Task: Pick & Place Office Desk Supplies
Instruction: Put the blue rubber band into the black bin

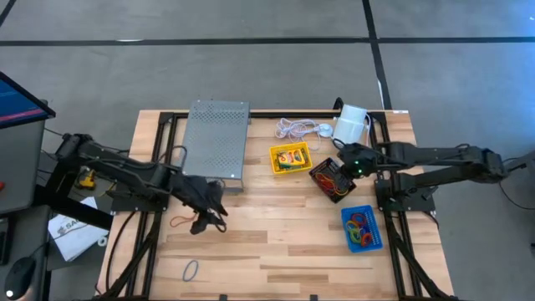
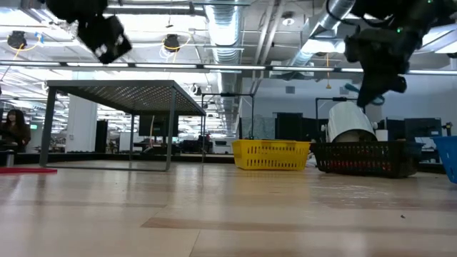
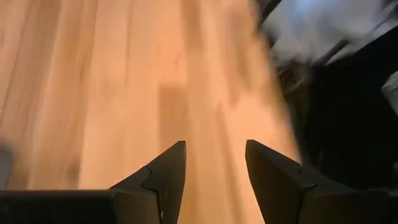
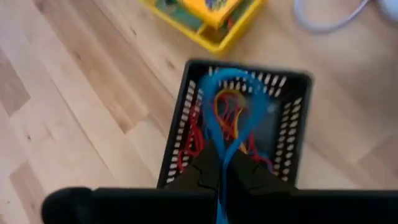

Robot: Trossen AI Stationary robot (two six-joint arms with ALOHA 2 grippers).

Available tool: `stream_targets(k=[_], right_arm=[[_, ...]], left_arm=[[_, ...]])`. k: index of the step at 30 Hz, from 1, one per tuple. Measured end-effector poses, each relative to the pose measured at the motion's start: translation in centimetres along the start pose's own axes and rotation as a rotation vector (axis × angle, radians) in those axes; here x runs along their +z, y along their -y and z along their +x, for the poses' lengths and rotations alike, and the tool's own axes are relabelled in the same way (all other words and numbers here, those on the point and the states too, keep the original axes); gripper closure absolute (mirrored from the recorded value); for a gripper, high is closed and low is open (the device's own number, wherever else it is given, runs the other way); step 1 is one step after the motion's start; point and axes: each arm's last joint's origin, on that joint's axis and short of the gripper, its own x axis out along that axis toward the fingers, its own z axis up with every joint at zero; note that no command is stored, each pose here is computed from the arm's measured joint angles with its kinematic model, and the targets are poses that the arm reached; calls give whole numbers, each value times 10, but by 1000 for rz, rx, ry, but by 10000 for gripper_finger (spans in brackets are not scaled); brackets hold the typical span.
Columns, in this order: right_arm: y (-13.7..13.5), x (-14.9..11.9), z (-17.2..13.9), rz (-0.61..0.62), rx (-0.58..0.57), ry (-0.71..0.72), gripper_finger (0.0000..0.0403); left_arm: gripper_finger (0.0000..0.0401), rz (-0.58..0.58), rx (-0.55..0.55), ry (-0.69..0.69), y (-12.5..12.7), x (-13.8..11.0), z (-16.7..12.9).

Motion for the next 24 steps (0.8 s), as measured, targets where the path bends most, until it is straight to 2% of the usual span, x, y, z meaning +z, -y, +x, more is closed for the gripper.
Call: stream_targets(k=[3, 6, 12, 19, 24], right_arm=[[0, 0, 10, 16, 1, -44, 403], [-2, 1, 18, 9, -17, -77, 403], [-4, 1, 35, -6, -60, -151, 403], [-8, 0, 48, -31, -67, -210, 403], [-7, 0, 48, -45, -65, -207, 403]], left_arm=[[238, -21, 64, -177, -1, -7, 5], [238, -13, 115, -286, 4, -6, 7], [238, 12, 202, -391, 18, -4, 4], [238, -102, 332, -598, 26, -29, -2], [238, -159, 393, -651, 30, -39, 1]])
